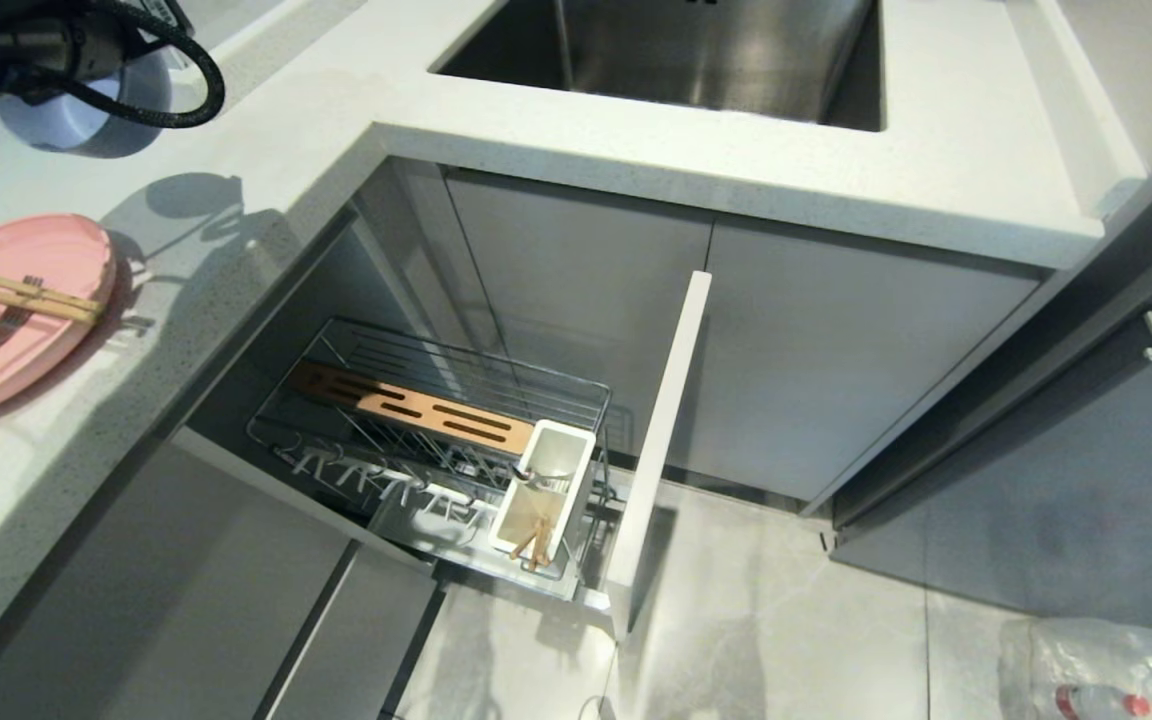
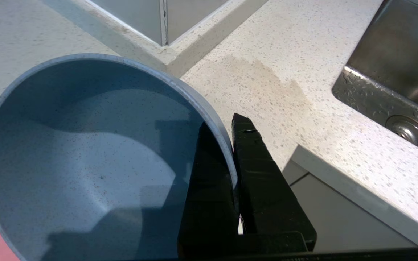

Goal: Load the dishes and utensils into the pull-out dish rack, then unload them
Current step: Pick up the bowl and place it in the cupboard

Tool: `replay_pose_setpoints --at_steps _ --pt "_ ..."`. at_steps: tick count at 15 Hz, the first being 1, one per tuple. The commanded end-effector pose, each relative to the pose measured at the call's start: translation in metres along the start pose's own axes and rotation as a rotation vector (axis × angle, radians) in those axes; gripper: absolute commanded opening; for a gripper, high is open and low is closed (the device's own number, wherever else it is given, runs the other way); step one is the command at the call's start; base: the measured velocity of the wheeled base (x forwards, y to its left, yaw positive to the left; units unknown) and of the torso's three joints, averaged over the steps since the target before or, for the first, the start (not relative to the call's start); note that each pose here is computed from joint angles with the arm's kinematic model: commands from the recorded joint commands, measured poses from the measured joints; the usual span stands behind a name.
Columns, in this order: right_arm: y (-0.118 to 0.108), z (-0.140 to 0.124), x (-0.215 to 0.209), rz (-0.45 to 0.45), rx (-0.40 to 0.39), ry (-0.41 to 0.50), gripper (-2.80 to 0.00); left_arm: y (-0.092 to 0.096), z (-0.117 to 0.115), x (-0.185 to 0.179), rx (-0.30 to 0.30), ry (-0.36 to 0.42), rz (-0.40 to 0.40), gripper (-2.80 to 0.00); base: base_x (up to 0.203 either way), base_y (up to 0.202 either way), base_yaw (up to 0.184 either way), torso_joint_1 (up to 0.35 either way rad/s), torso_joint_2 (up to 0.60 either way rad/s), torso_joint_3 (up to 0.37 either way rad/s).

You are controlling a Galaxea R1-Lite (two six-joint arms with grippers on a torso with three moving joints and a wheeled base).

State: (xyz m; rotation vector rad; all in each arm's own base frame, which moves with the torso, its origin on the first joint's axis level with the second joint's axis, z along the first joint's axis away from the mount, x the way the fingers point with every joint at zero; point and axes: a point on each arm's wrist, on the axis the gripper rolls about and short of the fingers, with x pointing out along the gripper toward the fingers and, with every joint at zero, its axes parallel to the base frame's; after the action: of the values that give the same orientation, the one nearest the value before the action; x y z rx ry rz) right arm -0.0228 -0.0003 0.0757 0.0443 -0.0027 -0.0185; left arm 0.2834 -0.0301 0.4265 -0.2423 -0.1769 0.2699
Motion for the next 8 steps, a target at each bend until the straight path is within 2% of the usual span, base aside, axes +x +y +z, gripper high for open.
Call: replay_pose_setpoints --at_steps 1,2,4,8 --pt "0.0 0.0 0.0 -0.001 0.0 -0.001 -2.8 0.006 0.017 -0.028 -0.021 -0.032 -0.008 -2.8 0.0 0.0 0.0 0.0 0.0 0.0" --pt "0.0 0.0 0.0 -0.001 0.0 -0.001 -2.8 0.004 0.019 -0.039 -0.028 -0.028 -0.033 -2.8 0.0 0.0 0.0 0.0 0.0 0.0" --pt "0.0 0.0 0.0 0.0 0.0 -0.001 -2.8 -0.019 0.02 -0.067 -0.074 -0.002 -0.167 -2.8 0.0 0.0 0.0 0.0 0.0 0.0" --pt "0.0 0.0 0.0 0.0 0.0 -0.001 -2.8 -0.066 0.012 -0.119 -0.256 0.089 -0.46 -2.8 0.0 0.0 0.0 0.0 0.0 0.0"
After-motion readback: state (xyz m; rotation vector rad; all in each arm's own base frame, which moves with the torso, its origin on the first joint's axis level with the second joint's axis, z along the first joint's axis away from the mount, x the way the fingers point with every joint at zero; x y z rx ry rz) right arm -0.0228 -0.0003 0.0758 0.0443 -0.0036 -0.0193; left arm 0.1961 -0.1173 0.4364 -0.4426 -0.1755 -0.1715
